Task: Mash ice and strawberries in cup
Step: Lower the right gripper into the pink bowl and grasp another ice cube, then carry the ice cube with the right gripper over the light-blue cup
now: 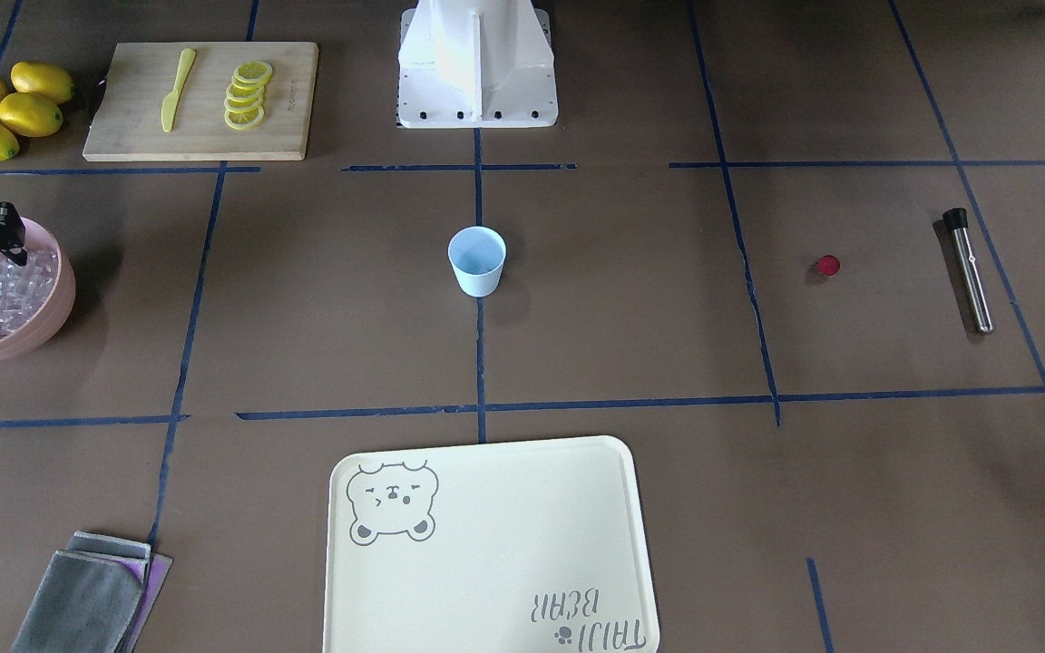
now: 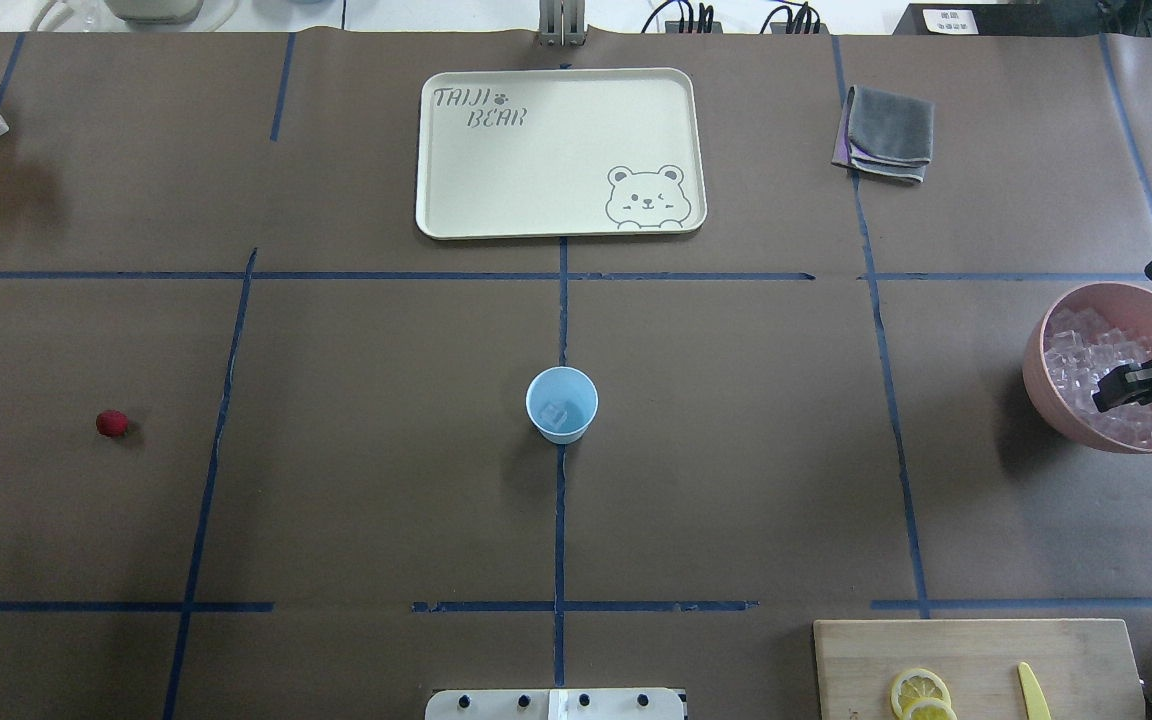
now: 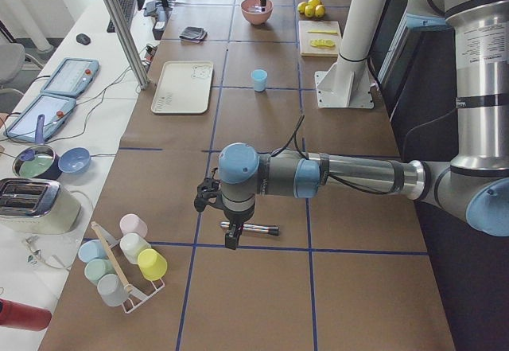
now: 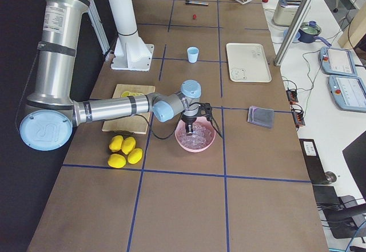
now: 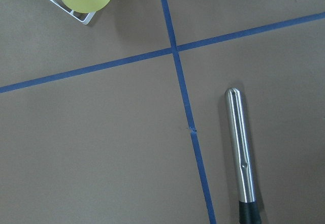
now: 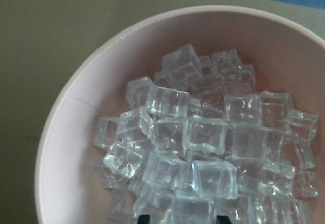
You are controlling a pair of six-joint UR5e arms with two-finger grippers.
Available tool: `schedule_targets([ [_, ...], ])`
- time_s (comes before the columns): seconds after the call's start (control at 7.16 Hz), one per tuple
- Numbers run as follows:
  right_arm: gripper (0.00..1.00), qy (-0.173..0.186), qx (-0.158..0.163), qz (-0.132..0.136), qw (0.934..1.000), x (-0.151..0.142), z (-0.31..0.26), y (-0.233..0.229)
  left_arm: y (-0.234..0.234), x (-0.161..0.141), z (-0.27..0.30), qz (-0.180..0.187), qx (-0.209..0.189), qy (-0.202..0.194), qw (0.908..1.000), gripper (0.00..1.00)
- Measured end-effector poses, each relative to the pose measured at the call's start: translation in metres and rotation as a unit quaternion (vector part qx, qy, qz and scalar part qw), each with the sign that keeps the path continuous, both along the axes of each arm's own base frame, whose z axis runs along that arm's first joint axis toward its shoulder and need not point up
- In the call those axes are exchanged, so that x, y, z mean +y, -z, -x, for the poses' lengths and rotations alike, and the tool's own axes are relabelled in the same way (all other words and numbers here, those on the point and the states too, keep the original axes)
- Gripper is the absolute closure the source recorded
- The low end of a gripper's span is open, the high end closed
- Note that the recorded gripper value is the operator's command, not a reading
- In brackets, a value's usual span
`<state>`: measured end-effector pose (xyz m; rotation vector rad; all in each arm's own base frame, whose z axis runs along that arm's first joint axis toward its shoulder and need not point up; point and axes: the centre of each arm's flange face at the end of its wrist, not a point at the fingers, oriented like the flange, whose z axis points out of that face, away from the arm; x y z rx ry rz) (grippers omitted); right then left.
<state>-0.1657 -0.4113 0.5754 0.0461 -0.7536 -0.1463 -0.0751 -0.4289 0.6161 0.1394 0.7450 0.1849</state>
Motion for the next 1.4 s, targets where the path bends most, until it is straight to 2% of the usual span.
schedule_targets([
  [0.14, 0.92, 0.000, 0.000, 0.000, 1.0000, 0.000, 0.000, 0.000, 0.000, 0.000, 0.000, 0.000, 0.000, 0.000, 1.0000, 0.00],
  [0.7, 0.95, -0.003, -0.011, -0.012, 0.9999, 0.000, -0.003, 0.019, 0.000, 0.000, 0.000, 0.000, 0.001, 0.000, 1.0000, 0.00],
  [0.98, 0.94, -0.018, -0.023, -0.024, 0.9993, -0.005, -0.015, 0.071, -0.001, 0.000, 0.000, 0.000, 0.001, -0.001, 1.0000, 0.00],
  [1.26, 0.94, -0.021, -0.030, -0.034, 0.9988, -0.039, 0.007, 0.156, 0.000, 0.000, 0.000, 0.000, 0.001, 0.000, 1.0000, 0.00],
  [1.4, 0.95, -0.014, -0.028, -0.037, 0.9988, -0.057, 0.042, 0.208, 0.000, -0.001, 0.000, 0.000, 0.001, 0.000, 1.0000, 0.00],
])
